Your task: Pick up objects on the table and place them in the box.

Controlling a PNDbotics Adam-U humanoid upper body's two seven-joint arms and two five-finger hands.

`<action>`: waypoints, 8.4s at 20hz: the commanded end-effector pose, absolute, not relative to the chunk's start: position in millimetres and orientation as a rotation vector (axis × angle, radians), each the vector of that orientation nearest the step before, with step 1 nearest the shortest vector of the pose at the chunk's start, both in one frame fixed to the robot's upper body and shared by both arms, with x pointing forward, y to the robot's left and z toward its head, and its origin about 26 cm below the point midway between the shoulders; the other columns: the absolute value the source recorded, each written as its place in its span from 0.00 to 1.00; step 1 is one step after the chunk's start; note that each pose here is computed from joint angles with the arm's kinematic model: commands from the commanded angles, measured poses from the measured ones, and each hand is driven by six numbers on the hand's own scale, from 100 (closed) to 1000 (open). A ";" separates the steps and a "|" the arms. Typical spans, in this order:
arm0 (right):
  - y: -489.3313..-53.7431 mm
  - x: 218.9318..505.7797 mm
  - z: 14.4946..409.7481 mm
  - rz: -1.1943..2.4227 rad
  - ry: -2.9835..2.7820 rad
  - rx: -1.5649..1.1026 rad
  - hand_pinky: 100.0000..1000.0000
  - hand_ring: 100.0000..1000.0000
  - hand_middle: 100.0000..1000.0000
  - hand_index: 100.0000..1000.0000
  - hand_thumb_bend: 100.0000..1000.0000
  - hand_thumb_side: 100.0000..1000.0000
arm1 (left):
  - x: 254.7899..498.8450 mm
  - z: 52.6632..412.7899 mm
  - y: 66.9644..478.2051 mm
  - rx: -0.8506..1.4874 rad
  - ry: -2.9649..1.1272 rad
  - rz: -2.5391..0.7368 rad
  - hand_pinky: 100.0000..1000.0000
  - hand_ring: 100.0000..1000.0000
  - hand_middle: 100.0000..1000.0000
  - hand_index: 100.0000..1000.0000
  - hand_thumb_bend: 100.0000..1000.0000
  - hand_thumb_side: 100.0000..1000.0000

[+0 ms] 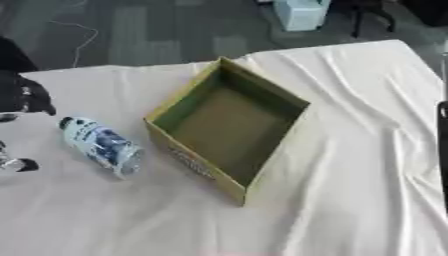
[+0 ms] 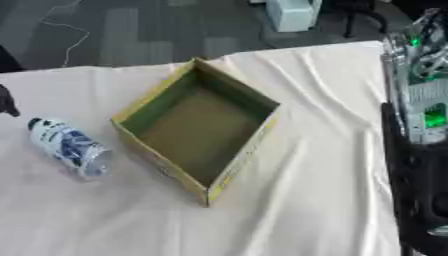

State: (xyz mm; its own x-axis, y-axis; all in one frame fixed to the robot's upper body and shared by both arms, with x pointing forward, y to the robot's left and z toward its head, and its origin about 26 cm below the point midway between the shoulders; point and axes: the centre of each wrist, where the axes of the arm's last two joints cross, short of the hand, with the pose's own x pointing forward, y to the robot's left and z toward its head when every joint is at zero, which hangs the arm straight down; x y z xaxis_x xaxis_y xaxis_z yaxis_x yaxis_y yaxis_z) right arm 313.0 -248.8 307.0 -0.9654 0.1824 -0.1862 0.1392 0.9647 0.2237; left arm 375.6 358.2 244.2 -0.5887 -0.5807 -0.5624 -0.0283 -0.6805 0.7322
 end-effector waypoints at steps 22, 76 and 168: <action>-244.9 309.0 320.4 0.638 2.579 -0.108 0.32 0.25 0.38 0.41 0.00 0.98 | 373.4 271.6 311.5 0.856 -1.315 -2.267 0.68 0.79 0.90 0.85 0.62 0.53; -230.9 307.5 338.2 0.732 2.516 -0.223 0.32 0.25 0.38 0.40 0.00 0.98 | 395.4 234.7 327.8 0.890 -1.122 -2.369 0.72 0.83 0.85 0.75 0.54 0.50; -235.7 308.0 331.7 0.698 2.549 -0.203 0.33 0.25 0.38 0.40 0.00 0.97 | 333.2 336.7 256.4 1.663 -2.660 -1.929 0.00 0.00 0.00 0.21 0.00 0.65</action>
State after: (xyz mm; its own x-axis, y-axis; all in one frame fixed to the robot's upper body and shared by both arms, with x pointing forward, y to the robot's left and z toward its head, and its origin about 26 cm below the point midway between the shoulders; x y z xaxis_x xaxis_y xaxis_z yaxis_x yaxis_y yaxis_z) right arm 312.4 -234.5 323.7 -0.9724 0.0847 -0.2175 0.0206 0.9594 0.2814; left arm 335.7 258.5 328.3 -0.5014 -0.3494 -0.7915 -0.8573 0.0769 0.5091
